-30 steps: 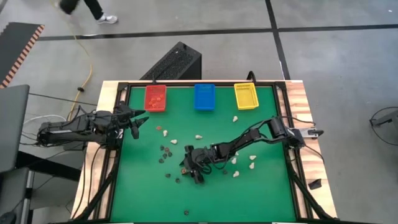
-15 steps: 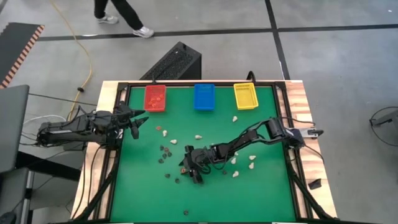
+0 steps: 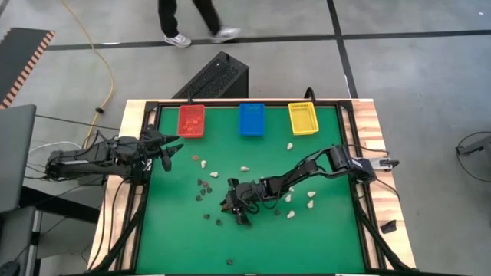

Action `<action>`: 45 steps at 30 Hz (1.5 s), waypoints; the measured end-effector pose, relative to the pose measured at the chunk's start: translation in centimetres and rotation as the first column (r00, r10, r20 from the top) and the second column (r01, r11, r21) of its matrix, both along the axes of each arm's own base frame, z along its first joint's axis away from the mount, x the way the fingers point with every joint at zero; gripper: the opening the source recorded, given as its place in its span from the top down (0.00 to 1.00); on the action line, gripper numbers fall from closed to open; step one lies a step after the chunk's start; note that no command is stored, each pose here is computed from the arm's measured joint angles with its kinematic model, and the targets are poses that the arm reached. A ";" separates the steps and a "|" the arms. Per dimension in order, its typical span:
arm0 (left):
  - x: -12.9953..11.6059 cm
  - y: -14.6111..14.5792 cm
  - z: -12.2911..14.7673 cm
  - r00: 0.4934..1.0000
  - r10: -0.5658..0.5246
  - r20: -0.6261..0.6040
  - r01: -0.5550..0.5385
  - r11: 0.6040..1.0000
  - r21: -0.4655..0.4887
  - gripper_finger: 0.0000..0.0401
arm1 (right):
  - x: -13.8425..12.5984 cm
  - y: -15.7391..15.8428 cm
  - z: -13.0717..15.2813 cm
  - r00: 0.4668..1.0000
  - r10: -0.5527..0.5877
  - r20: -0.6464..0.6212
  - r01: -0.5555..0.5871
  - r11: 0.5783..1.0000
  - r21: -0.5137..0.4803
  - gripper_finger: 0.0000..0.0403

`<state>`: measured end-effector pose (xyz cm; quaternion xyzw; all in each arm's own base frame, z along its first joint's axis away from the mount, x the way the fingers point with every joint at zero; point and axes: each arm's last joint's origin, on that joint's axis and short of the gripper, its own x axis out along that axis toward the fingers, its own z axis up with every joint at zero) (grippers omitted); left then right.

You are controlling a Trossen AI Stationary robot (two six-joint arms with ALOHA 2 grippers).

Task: Sort Halloween decoration
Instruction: Put the orange pumpkin toy into the red bin

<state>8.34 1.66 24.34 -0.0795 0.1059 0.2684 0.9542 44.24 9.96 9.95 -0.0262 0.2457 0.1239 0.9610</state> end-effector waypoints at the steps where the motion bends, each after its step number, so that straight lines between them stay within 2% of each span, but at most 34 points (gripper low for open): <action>1: 0.0 0.0 0.0 1.000 0.000 0.000 0.000 1.000 0.000 0.58 | 0.0 0.0 0.0 1.000 -0.003 -0.002 0.003 1.000 0.006 0.70; 9: 0.0 0.0 0.0 1.000 0.000 0.000 0.000 1.000 0.000 0.58 | 0.0 -0.2 0.6 1.000 -0.008 0.011 0.008 1.000 0.014 0.70; 12: 0.0 0.0 0.0 1.000 -0.001 0.000 0.001 1.000 0.000 0.58 | -0.1 -0.7 1.5 1.000 -0.009 0.005 0.009 1.000 0.011 0.70; 20: 0.0 0.0 0.0 1.000 -0.001 0.000 0.001 1.000 -0.001 0.58 | 0.2 -3.1 4.2 0.994 -0.055 0.090 0.058 0.998 -0.034 0.70; 33: 0.0 0.0 0.0 1.000 0.000 0.000 0.000 1.000 -0.001 0.58 | 3.3 -9.3 9.0 0.952 -0.164 0.260 0.196 0.975 -0.102 0.69; 39: 0.0 0.0 0.0 1.000 0.000 0.001 0.000 1.000 -0.001 0.58 | 3.9 -13.6 10.9 0.914 -0.253 0.318 0.293 0.953 -0.083 0.69; 45: 0.0 0.0 0.0 1.000 0.000 0.000 0.000 1.000 0.000 0.58 | 3.9 -17.0 12.1 0.872 -0.339 0.353 0.369 0.929 -0.018 0.69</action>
